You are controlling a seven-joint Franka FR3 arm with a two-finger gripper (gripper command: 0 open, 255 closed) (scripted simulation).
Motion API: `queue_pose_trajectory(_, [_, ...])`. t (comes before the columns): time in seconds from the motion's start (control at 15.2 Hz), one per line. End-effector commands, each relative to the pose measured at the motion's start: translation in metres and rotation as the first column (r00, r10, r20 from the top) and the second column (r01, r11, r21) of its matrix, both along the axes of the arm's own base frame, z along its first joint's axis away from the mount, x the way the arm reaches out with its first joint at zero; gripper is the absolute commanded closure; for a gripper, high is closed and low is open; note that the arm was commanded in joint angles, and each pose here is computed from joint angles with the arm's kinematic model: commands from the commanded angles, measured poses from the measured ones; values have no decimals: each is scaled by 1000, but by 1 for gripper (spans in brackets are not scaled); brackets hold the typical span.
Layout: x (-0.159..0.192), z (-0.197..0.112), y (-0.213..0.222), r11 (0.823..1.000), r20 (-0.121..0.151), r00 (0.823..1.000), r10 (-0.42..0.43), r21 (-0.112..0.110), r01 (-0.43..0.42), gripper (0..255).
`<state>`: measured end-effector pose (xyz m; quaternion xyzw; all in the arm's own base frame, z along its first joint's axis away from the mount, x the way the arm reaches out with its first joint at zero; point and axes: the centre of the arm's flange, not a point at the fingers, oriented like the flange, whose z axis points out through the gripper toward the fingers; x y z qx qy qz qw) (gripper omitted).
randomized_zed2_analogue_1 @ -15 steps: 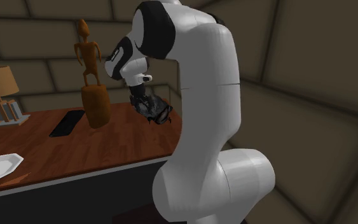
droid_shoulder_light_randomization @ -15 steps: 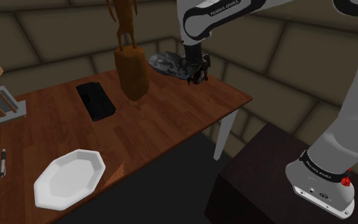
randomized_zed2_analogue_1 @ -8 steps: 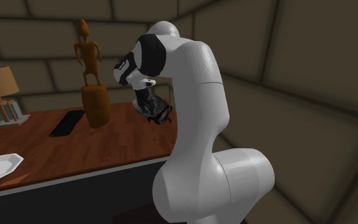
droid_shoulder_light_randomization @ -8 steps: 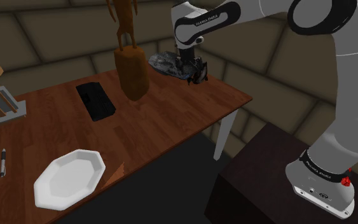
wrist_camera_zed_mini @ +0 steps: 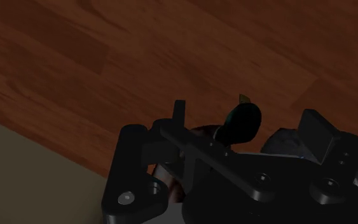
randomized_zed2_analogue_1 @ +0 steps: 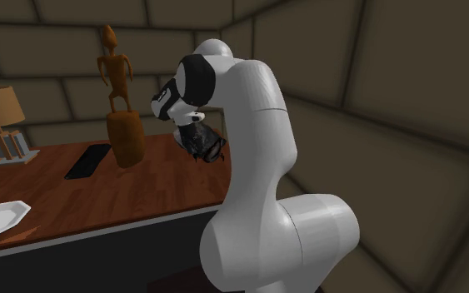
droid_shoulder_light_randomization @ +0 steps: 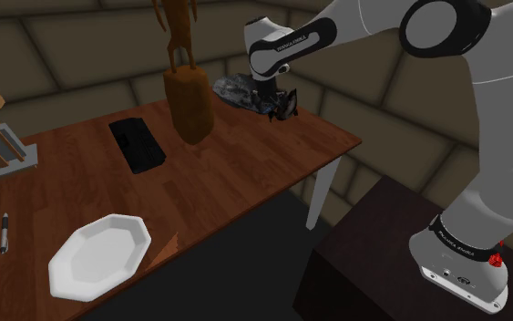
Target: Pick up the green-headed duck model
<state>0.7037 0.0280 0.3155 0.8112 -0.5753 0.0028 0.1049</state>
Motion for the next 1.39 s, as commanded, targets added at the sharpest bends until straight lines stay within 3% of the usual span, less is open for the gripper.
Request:
queue_pose_trajectory(0.0, [0,-4,0,1000,0,1000,-1,0,1,0])
queue_pose_trajectory(0.07, [0,-4,0,1000,0,1000,-1,0,1,255])
queue_pose_trajectory(0.66, [0,-4,0,1000,0,1000,-1,0,1,255])
queue_pose_trajectory(1.32, [0,49,0,1000,0,1000,-1,0,1,255])
